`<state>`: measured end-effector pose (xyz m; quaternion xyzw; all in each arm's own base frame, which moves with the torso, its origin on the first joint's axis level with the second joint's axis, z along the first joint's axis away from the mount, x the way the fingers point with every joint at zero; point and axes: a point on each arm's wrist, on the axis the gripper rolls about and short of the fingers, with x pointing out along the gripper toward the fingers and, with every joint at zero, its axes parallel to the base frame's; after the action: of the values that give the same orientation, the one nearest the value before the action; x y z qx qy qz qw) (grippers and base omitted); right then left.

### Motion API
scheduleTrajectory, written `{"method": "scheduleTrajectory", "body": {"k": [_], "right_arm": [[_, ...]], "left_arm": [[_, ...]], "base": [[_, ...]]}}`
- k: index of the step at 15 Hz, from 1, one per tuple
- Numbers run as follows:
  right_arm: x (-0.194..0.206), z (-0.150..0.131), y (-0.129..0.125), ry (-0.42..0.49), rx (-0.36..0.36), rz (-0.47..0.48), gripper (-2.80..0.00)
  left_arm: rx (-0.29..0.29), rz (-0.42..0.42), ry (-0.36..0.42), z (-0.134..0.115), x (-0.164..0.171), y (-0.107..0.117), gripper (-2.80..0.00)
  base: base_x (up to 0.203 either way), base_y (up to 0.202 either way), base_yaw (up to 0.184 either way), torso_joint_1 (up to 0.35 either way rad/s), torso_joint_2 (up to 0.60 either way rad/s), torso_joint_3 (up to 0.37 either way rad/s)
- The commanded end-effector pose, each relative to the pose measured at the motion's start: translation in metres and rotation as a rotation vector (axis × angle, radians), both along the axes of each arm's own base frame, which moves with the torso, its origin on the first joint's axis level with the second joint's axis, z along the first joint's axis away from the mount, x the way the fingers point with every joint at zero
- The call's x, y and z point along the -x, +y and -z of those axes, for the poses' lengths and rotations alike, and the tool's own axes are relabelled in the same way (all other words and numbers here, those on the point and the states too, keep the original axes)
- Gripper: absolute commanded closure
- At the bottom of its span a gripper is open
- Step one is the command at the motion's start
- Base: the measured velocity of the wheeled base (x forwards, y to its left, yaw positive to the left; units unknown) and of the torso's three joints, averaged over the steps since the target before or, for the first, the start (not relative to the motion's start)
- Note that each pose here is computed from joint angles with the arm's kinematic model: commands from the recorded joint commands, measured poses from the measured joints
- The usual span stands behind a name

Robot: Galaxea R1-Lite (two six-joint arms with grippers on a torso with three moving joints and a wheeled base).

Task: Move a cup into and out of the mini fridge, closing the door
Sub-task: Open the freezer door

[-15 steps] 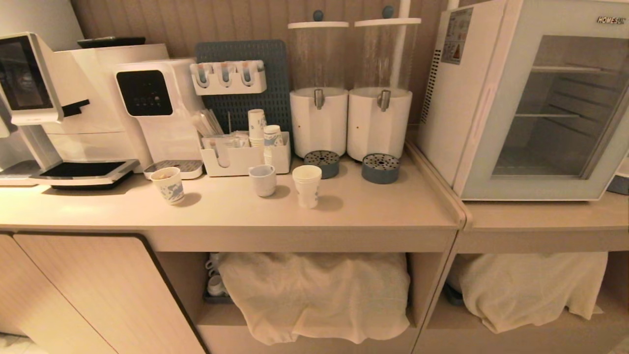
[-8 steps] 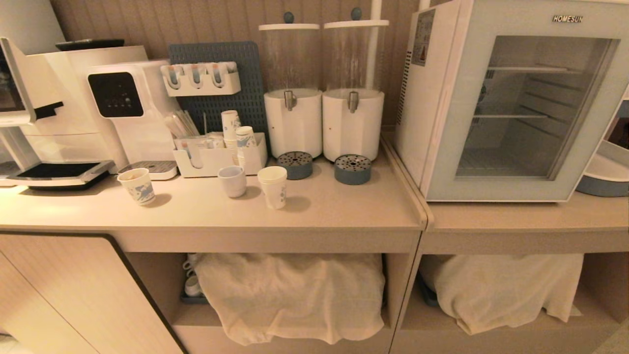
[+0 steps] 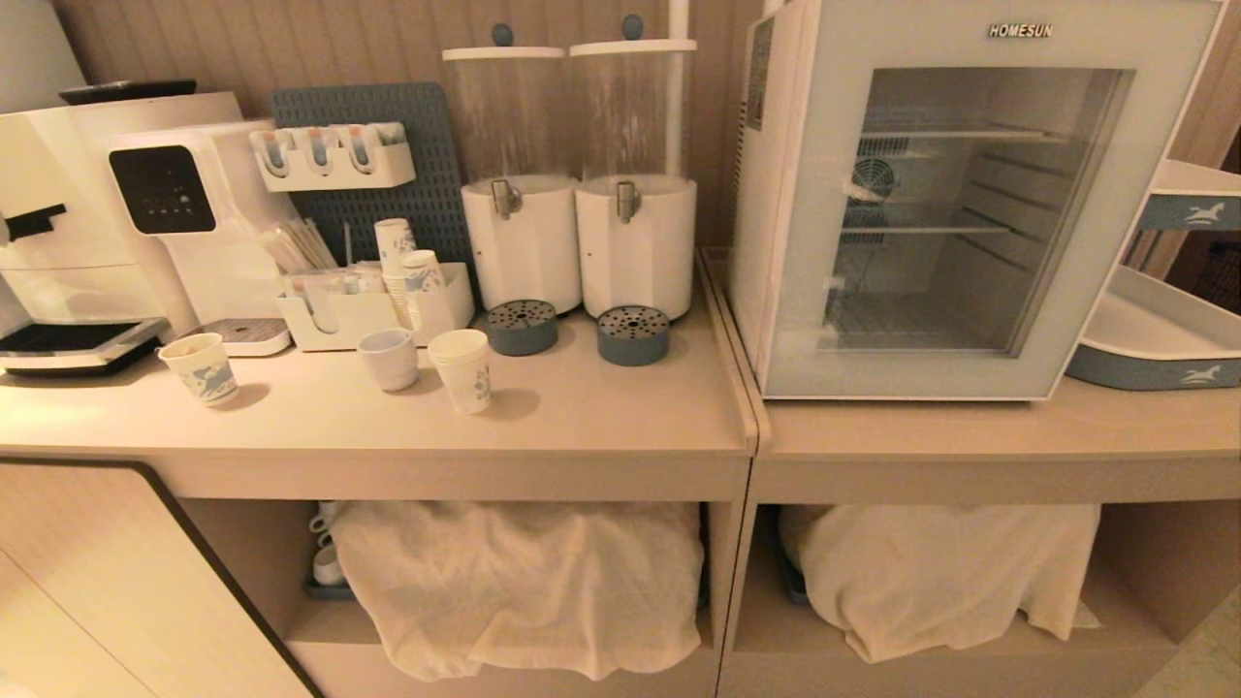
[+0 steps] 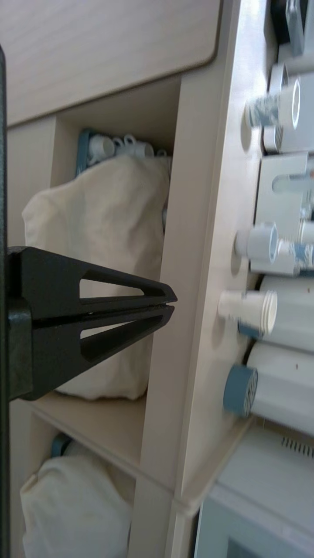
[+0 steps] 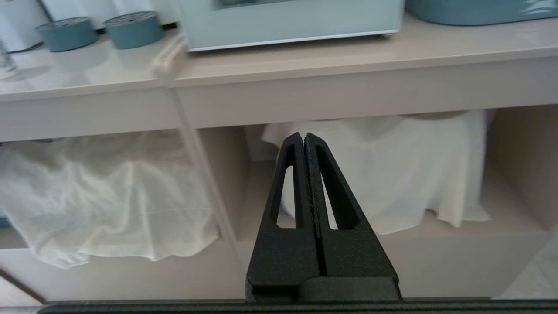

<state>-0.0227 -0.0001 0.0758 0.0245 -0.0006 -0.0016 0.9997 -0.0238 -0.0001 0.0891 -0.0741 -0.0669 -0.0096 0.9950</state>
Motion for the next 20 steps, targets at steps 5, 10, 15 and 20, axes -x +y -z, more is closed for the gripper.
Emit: {"method": "scheduleTrajectory", "body": {"k": [5,10,15,20], "right_arm": [[-0.0001,-0.0001,0.0,0.001,0.0,0.0,0.0],[-0.0001,-0.0001,0.0,0.001,0.0,0.0,0.0],[-0.0001,-0.0001,0.0,0.001,0.0,0.0,0.0],[-0.0001,-0.0001,0.0,0.001,0.0,0.0,0.0]], "left_arm": [[-0.002,0.0,0.035,0.011,-0.0031,0.0,0.0],[-0.002,0.0,0.035,0.011,-0.0031,0.0,0.0],[-0.002,-0.001,0.035,0.011,-0.0031,0.0,0.0],[0.003,0.0,0.035,0.011,-0.0031,0.0,0.0]], "base": [[0.0,-0.193,-0.002,0.004,0.0,0.003],[0.0,-0.191,-0.001,0.003,0.0,0.003],[0.0,-0.191,0.001,0.004,0.0,0.003],[0.0,-0.105,-0.002,0.001,0.0,0.002]]}}
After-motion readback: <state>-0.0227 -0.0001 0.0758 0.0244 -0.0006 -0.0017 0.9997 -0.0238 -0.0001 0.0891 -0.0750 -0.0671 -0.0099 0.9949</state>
